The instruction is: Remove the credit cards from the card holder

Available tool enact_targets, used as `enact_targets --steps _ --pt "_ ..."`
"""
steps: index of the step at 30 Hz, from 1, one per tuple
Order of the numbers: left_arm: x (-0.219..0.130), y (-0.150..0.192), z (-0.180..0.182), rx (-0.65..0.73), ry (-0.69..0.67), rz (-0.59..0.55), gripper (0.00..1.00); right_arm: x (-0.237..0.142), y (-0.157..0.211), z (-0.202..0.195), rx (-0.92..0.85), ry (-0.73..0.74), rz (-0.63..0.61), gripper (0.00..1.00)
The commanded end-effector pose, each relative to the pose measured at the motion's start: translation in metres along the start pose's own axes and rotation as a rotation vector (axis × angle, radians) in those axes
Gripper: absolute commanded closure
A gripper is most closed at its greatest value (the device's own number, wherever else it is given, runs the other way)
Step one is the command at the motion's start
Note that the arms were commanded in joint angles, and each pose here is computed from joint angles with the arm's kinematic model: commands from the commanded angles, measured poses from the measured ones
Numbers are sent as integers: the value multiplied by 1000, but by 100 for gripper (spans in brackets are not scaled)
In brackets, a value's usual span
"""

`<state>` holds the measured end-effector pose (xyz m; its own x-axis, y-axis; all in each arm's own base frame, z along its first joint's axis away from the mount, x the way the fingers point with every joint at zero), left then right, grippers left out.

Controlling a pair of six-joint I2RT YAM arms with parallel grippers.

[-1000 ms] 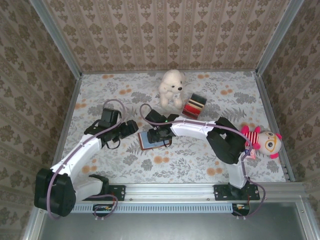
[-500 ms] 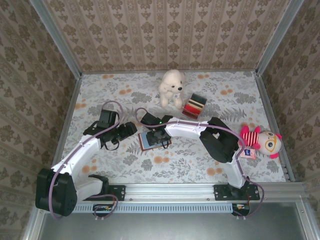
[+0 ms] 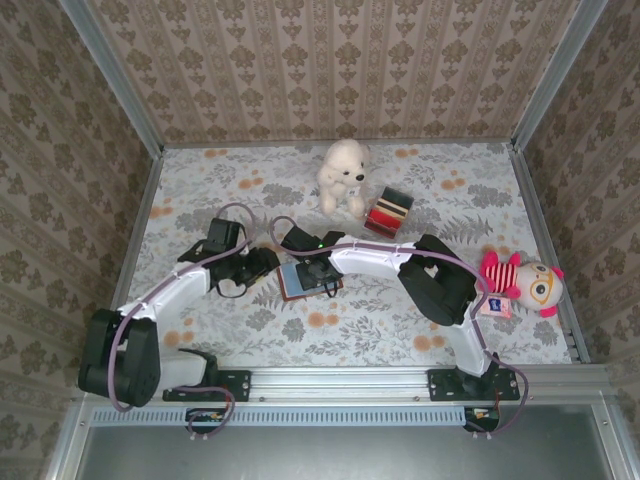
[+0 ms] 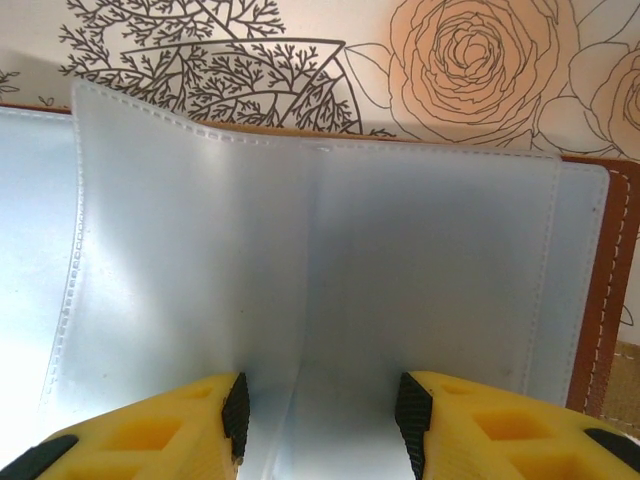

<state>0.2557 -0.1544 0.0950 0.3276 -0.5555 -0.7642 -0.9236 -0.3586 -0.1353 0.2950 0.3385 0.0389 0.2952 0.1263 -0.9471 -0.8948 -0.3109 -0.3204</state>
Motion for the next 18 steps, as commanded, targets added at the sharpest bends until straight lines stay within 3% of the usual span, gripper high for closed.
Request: enact_targets --steps 1,18 --pt "7 4 -11 9 47 33 56 38 42 -27 -5 113 143 53" --pt "35 3 -5 44 8 107 73 37 42 -25 10 79 141 54"
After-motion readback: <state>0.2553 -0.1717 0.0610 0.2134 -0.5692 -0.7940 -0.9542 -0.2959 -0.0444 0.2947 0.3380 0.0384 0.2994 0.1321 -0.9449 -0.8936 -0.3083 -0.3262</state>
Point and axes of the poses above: each hand's point on the last joint's axis, 136 mm out from that joint toward the fingers, its own x axis out along the fingers, its own z axis along the line the jaws close on, y = z × x, the point moved 2 cm from there along -x, back along the fingers, and after that the axes turned 2 degrees about -x, right-handed, at the moved point
